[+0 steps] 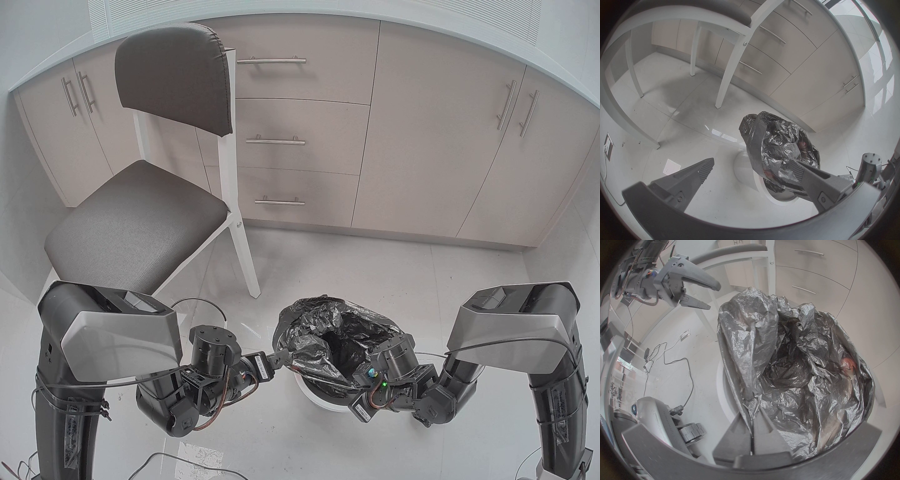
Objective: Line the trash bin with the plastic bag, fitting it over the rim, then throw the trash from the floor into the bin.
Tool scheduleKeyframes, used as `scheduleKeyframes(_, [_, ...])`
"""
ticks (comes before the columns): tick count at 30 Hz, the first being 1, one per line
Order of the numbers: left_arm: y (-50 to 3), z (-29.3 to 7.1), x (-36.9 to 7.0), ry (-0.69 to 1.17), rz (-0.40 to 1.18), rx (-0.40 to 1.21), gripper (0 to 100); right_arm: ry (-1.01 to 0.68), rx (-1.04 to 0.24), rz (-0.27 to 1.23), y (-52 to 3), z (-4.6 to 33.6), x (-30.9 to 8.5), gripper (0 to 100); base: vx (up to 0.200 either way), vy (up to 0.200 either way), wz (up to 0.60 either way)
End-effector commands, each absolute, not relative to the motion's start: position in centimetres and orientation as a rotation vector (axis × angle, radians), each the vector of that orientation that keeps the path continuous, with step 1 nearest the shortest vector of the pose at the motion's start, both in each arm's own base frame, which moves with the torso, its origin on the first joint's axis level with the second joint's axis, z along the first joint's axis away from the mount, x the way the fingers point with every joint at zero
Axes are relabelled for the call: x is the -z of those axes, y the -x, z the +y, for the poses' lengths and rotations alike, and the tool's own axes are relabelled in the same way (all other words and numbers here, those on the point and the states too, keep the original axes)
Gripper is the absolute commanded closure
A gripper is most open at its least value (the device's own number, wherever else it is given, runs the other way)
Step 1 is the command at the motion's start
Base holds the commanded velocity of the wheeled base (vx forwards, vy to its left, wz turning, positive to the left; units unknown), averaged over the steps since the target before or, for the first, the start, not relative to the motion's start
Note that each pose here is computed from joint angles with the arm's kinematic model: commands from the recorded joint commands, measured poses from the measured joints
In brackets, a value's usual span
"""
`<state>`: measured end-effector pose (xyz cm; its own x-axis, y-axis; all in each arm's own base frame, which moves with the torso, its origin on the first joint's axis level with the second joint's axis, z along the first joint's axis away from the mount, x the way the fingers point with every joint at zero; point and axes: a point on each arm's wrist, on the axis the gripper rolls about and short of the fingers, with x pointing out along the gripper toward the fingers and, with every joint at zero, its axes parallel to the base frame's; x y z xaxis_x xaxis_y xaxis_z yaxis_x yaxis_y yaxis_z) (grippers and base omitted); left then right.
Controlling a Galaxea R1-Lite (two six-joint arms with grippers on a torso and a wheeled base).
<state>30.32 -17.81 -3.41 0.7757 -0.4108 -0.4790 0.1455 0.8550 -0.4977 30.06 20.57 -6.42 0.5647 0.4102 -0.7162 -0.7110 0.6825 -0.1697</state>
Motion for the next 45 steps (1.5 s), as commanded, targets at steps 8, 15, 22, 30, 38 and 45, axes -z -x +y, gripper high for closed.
scheduleKeyframes(8, [-30.3, -17.9, 3.4, 0.457, 0.614, 0.312, 0, 0.481, -0.741, 0.734, -26.8, 19.7, 4.6, 100, 0.000, 0.000, 0.00])
scheduleKeyframes(15, [-30.3, -17.9, 3.4, 0.459, 0.614, 0.312, 0, 0.495, -0.789, 0.748, -25.6, 20.2, 4.7, 100, 0.000, 0.000, 0.00])
scheduleKeyframes(22, [-30.3, -17.8, 3.4, 0.460, 0.613, 0.311, 0, 0.522, -0.814, 0.794, -24.7, 20.6, 6.2, 100, 0.000, 0.000, 0.00])
scheduleKeyframes(30, [-30.3, -17.8, 3.5, 0.459, 0.614, 0.310, 0, 0.528, -0.810, 0.823, -24.4, 20.3, 7.3, 100, 0.000, 0.000, 0.00])
scheduleKeyframes(38, [-30.3, -17.8, 3.5, 0.459, 0.615, 0.310, 0, 0.528, -0.803, 0.817, -24.5, 20.2, 7.4, 100, 0.000, 0.000, 0.00])
scheduleKeyframes(45, [-30.3, -17.8, 3.5, 0.459, 0.614, 0.310, 0, 0.536, -0.803, 0.817, -24.6, 20.3, 7.3, 100, 0.000, 0.000, 0.00])
